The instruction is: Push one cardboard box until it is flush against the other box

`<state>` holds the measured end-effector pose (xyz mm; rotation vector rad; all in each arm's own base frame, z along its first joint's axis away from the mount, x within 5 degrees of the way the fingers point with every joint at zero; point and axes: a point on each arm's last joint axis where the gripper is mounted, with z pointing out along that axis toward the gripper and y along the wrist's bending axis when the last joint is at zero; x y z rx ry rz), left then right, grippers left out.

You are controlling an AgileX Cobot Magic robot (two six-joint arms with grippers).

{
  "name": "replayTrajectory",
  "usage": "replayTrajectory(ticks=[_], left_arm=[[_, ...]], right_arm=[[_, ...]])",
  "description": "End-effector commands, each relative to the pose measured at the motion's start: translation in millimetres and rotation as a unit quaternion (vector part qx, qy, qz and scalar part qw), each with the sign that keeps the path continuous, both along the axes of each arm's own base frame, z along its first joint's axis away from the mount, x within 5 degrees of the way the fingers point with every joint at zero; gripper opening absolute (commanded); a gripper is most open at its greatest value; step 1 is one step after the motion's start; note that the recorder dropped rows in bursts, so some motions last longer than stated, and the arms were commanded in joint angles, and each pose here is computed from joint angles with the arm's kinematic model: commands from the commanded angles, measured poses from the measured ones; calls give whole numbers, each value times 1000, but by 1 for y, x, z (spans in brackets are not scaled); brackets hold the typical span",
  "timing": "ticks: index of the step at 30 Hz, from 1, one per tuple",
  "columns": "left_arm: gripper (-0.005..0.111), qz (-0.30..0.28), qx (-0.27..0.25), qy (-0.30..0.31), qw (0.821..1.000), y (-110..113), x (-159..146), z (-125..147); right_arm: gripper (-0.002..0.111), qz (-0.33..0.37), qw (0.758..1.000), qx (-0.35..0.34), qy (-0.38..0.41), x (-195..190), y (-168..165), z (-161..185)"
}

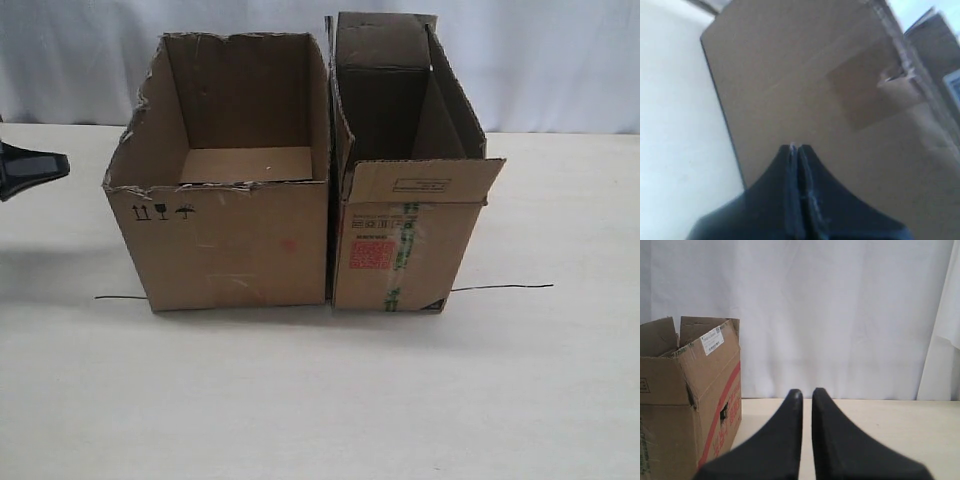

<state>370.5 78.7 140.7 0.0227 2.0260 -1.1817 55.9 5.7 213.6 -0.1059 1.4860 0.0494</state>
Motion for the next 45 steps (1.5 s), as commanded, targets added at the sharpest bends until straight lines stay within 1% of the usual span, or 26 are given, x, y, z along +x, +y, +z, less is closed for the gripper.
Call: replayTrajectory(ticks=[1,4,7,10,13,15,18,21,23,25,27,29,31,33,37,40,43,45], left_arm=[[0,37,1,-56,998,-15,-38,15],[0,18,38,-98,994,-35,-73,33],[0,12,56,-125,990,-45,-94,48],[0,9,61,-148,987,-54,-106,68],[0,10,43,-148,988,-61,-113,86],[0,13,39,-166,985,-67,-122,107],[0,12,54,-208,977,-75,-141,129],[0,9,67,-240,968,-85,-163,140],[0,13,86,-256,963,-90,-176,141],[0,37,129,-265,955,-94,-186,143],[0,67,175,-273,944,-99,-196,147],[0,103,220,-286,927,-104,-208,154],[0,130,238,-303,914,-109,-221,163],[0,150,244,-328,900,-112,-238,170],[0,176,232,-362,885,-114,-271,168],[0,205,227,-367,879,-110,-287,157],[0,226,202,-362,881,-107,-300,143],[0,224,187,-372,881,-108,-309,134]], right_arm=[[5,-4,1000,-3,2,0,0,-1],[5,-4,1000,-3,2,0,0,-1],[5,-4,1000,-3,2,0,0,-1],[5,-4,1000,-3,2,0,0,-1],[5,-4,1000,-3,2,0,0,-1],[5,-4,1000,-3,2,0,0,-1],[5,-4,1000,-3,2,0,0,-1],[5,-4,1000,-3,2,0,0,-1],[5,-4,1000,-3,2,0,0,-1],[5,-4,1000,-3,2,0,0,-1],[5,-4,1000,-3,2,0,0,-1],[5,-4,1000,-3,2,0,0,-1],[5,-4,1000,-3,2,0,0,-1],[5,-4,1000,-3,2,0,0,-1],[5,-4,1000,-3,2,0,0,-1],[5,-4,1000,-3,2,0,0,-1],[5,-4,1000,-3,2,0,0,-1],[5,-4,1000,-3,2,0,0,-1]])
